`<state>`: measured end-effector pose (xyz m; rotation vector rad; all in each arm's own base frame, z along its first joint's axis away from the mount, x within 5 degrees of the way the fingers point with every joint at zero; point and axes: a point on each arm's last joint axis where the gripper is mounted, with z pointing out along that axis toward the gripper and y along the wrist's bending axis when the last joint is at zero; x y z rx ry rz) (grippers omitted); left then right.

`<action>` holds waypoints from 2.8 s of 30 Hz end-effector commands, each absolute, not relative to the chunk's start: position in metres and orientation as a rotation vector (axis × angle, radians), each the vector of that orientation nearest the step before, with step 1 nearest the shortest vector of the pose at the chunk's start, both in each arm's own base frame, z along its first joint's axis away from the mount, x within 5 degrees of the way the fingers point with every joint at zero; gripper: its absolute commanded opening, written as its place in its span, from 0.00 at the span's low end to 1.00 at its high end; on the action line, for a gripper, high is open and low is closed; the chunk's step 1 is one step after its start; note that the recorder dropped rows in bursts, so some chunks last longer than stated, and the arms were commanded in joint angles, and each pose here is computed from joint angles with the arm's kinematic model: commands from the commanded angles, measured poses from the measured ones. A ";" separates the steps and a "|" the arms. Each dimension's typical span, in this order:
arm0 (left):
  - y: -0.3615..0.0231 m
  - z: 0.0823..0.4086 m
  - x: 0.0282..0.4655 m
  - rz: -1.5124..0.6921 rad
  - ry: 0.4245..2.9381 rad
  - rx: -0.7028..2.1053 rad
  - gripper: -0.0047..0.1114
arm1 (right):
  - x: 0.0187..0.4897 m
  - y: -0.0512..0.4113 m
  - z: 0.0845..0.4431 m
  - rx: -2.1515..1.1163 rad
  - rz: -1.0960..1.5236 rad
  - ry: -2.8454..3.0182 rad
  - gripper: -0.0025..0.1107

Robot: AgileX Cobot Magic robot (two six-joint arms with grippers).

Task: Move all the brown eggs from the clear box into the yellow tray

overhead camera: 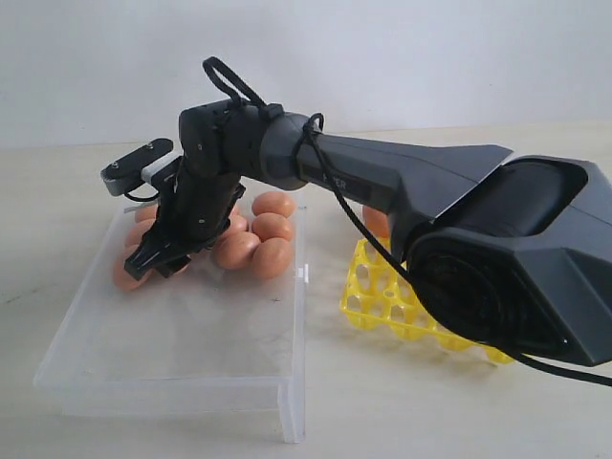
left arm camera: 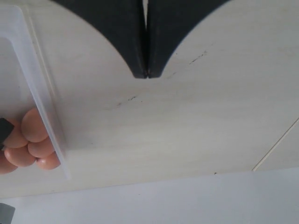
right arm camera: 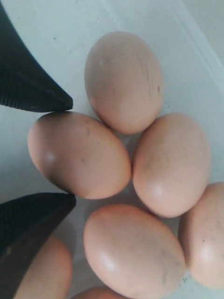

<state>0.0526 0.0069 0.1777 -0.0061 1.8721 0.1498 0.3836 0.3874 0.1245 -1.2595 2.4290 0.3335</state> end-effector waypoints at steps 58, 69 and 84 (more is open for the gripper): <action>0.006 0.179 0.052 0.138 1.862 -0.007 0.04 | 0.343 0.429 0.168 -1.068 0.563 2.496 0.50; 0.006 0.179 0.052 0.138 1.862 -0.007 0.04 | 0.345 0.432 0.147 -1.009 0.582 2.547 0.50; 0.006 0.179 0.052 0.138 1.862 -0.007 0.04 | 0.349 0.435 0.115 -0.953 0.582 2.572 0.50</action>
